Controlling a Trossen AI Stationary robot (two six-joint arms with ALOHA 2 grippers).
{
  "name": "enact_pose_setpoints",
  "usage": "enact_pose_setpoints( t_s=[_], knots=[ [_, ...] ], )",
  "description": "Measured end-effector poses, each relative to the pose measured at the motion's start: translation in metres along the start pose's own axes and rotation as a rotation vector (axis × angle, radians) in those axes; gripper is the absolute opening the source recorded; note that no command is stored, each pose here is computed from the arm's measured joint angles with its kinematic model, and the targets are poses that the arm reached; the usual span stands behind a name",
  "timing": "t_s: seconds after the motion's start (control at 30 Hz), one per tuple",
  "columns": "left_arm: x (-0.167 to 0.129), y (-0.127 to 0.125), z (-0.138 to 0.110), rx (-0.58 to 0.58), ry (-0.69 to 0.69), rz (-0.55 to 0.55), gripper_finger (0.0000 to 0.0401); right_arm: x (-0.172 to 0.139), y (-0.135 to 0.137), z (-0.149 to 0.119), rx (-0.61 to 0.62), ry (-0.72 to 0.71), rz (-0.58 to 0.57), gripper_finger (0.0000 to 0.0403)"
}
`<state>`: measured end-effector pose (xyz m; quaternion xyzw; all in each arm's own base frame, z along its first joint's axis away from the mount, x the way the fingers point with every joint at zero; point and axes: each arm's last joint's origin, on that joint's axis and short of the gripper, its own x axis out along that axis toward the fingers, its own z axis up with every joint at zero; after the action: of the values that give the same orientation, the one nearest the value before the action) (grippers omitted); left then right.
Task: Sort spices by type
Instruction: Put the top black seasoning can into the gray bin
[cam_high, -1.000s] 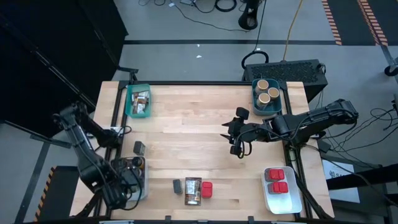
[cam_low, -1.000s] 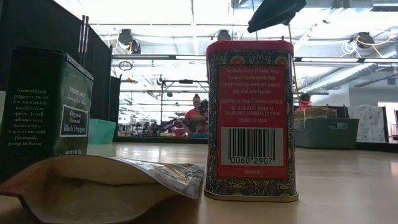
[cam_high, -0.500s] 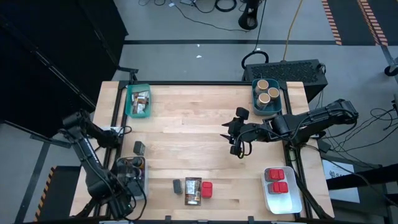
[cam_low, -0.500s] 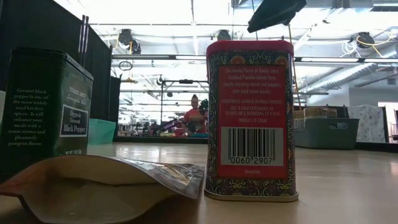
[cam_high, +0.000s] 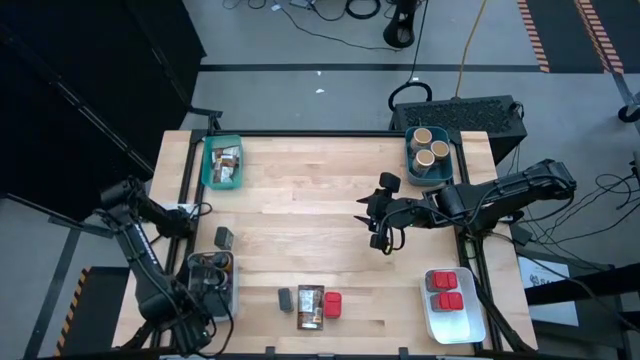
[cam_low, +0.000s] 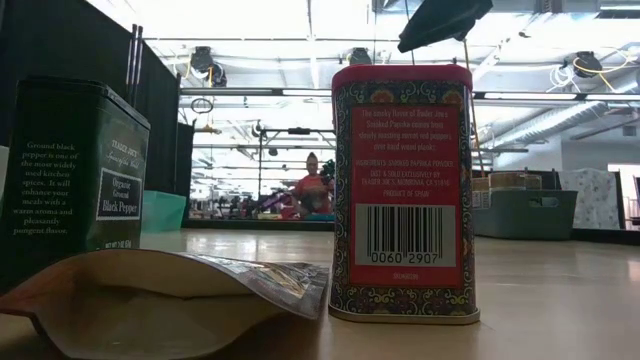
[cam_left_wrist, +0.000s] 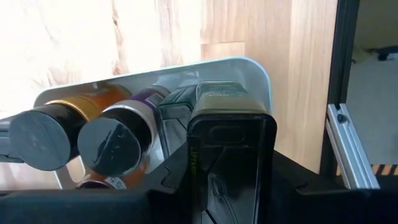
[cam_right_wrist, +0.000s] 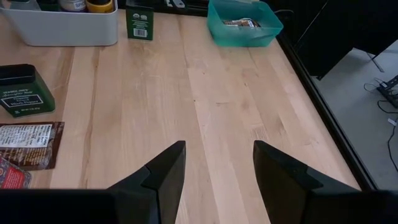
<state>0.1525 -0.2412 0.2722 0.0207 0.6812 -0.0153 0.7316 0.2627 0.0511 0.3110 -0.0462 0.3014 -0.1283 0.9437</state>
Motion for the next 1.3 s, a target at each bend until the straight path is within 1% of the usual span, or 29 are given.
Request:
enact_pose_setpoints(
  t_s=[0.17, 0.3, 0.7, 0.87, 1.3],
  knots=[
    [0.0013, 0.0005, -0.0001, 0.000, -0.022, 0.016, 0.0123, 0.0000, 0.0000, 0.0000, 0.000, 0.000, 0.000, 0.0171],
    [0.0065, 0.0024, -0.0023, -0.043, -0.007, 0.019, 0.0123, 0.0001, 0.0000, -0.0002, 0.004, 0.002, 0.000, 0.0171],
    [0.0044, -0.0015, -0.0031, -0.040, -0.008, 0.001, 0.0123, 0.0001, 0.0000, -0.0003, 0.010, 0.003, 0.000, 0.0171],
    [0.0040, -0.0004, -0.0046, -0.067, 0.029, 0.003, 0.0123, 0.0001, 0.0000, -0.0003, 0.010, 0.003, 0.000, 0.0171],
    [0.0035, 0.0025, -0.0073, -0.034, 0.057, 0.024, 0.0123, 0.0001, 0.0000, -0.0003, 0.021, 0.003, 0.000, 0.0171]
  ],
)
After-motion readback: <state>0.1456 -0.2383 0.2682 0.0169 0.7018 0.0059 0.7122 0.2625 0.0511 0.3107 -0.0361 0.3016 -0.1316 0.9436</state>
